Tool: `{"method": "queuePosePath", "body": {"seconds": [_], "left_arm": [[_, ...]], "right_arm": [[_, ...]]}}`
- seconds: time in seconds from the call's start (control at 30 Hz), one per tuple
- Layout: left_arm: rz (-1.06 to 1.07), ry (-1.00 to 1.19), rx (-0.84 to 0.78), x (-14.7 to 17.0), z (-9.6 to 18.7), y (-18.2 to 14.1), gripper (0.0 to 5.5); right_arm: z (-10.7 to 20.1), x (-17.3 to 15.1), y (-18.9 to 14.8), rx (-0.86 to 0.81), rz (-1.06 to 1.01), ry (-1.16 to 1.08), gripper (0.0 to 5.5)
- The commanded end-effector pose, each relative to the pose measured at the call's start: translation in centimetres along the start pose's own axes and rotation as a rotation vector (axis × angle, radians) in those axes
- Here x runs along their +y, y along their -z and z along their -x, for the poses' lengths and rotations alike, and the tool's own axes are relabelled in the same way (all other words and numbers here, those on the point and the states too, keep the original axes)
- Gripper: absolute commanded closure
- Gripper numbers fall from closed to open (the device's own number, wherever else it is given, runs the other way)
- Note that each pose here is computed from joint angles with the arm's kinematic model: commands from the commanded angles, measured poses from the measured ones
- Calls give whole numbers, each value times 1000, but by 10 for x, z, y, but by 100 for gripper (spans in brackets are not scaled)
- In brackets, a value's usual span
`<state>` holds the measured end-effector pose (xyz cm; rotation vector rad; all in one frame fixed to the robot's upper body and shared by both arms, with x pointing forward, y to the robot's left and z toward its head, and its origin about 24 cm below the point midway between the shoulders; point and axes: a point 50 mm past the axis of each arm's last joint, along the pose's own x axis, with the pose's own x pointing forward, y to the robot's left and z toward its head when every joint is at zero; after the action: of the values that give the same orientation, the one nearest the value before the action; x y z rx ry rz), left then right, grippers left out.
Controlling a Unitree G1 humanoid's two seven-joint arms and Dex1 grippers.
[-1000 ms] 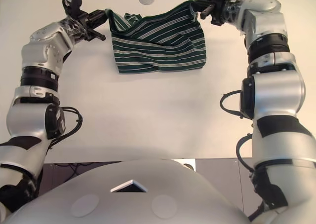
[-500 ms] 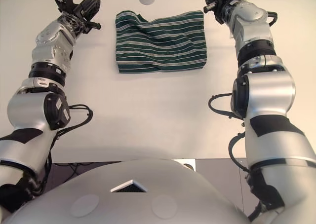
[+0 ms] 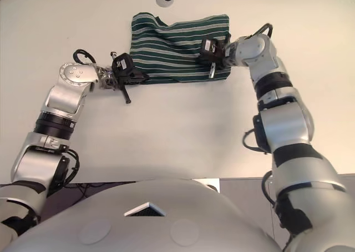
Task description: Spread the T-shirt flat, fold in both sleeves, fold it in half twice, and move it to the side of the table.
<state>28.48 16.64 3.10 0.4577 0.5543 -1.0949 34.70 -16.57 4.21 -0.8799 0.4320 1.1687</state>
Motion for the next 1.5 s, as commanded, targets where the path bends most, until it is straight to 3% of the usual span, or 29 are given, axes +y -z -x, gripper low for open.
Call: {"method": "queuePosePath", "body": {"seconds": [0.03,0.13,0.3,0.37,0.47,0.6,0.73,0.9,1.03,1.2,1.27,1.37,1.5], "left_arm": [[137,115,251,-28,31,59,550],[176,58,328,-22,64,73,550],[118,-112,250,6,70,59,550],[55,-228,192,21,65,48,550],[3,-330,30,35,62,24,550],[-59,-274,-75,25,60,1,550],[-97,-108,-70,-9,52,-11,550],[-55,27,107,-42,53,8,550],[-83,-14,247,-39,51,31,550],[-154,-95,304,-21,49,40,550],[-162,-126,280,-14,47,37,550],[-153,-137,189,-14,45,26,550],[-161,-365,-134,9,72,-20,507]], "right_arm": [[8,44,36,126,51,-322,546],[18,82,28,8,46,-608,546],[18,84,-15,-201,-86,-573,546],[25,69,-43,-342,-159,-522,546],[30,21,-74,-499,-321,-298,546],[9,-6,-65,-354,-307,-54,546],[-21,11,-58,-304,-275,-74,546],[-48,36,-52,-269,-292,-118,546],[-49,53,-21,-74,-149,-148,546],[-22,68,15,73,-48,-314,546],[-13,67,18,69,-35,-318,546],[-17,50,7,-6,-69,-139,546],[1,27,-25,-295,-127,36,501]]}}
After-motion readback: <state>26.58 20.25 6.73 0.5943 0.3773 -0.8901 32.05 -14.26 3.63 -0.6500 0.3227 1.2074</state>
